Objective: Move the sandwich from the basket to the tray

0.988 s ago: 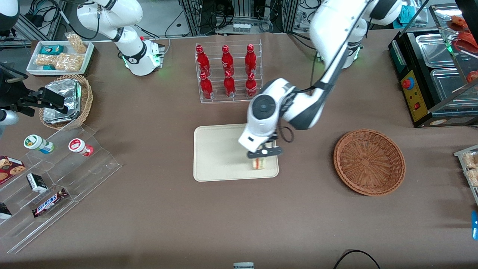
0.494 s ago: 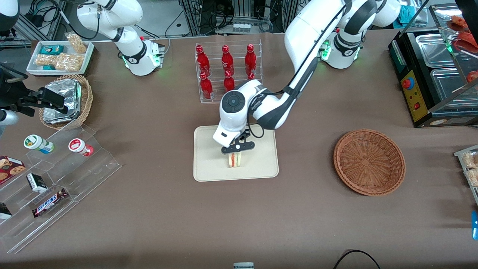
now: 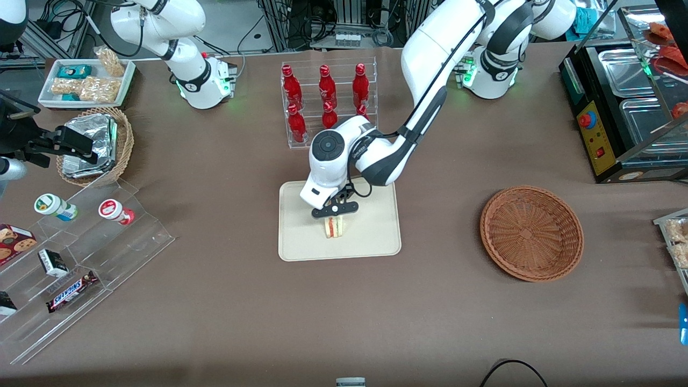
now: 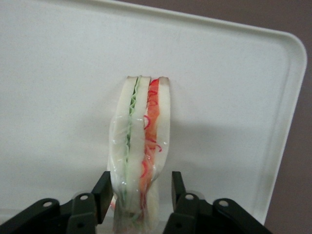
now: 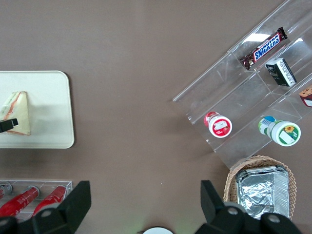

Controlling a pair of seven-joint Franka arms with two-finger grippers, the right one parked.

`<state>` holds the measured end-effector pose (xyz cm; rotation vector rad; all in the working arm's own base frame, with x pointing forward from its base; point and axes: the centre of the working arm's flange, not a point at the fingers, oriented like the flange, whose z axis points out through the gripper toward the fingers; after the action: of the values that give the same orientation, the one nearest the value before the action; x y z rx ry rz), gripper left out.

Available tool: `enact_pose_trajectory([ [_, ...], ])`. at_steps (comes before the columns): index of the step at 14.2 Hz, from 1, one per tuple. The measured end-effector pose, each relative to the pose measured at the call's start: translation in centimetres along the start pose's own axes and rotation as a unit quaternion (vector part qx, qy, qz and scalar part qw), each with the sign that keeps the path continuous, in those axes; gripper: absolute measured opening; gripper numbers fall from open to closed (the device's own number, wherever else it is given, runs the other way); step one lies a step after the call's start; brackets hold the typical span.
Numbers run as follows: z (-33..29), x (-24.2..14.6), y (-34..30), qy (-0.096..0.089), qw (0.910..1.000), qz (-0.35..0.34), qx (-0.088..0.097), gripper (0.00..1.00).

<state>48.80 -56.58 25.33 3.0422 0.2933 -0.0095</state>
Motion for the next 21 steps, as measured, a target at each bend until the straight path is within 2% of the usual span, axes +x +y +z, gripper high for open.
enact_pose_trajectory([
  [2, -2.9, 0.7, 0.1, 0.010, 0.9999, -0.001, -0.004, 0.78],
  [4, -6.5, 1.8, -1.4, 0.011, 0.9994, 0.020, 0.026, 0.99],
  [7, -10.1, 4.9, -6.6, -0.014, 0.9964, 0.008, 0.083, 1.00],
  [9, -11.6, 7.3, -10.8, -0.026, 0.9949, -0.005, 0.097, 1.00],
  [12, -13.8, 9.8, -17.7, -0.047, 0.9928, 0.023, 0.107, 1.00],
  [17, -19.9, 12.9, -29.7, -0.082, 0.9871, 0.090, 0.104, 1.00],
  [21, -26.1, 13.8, -35.6, -0.082, 0.9846, 0.126, 0.089, 1.00],
])
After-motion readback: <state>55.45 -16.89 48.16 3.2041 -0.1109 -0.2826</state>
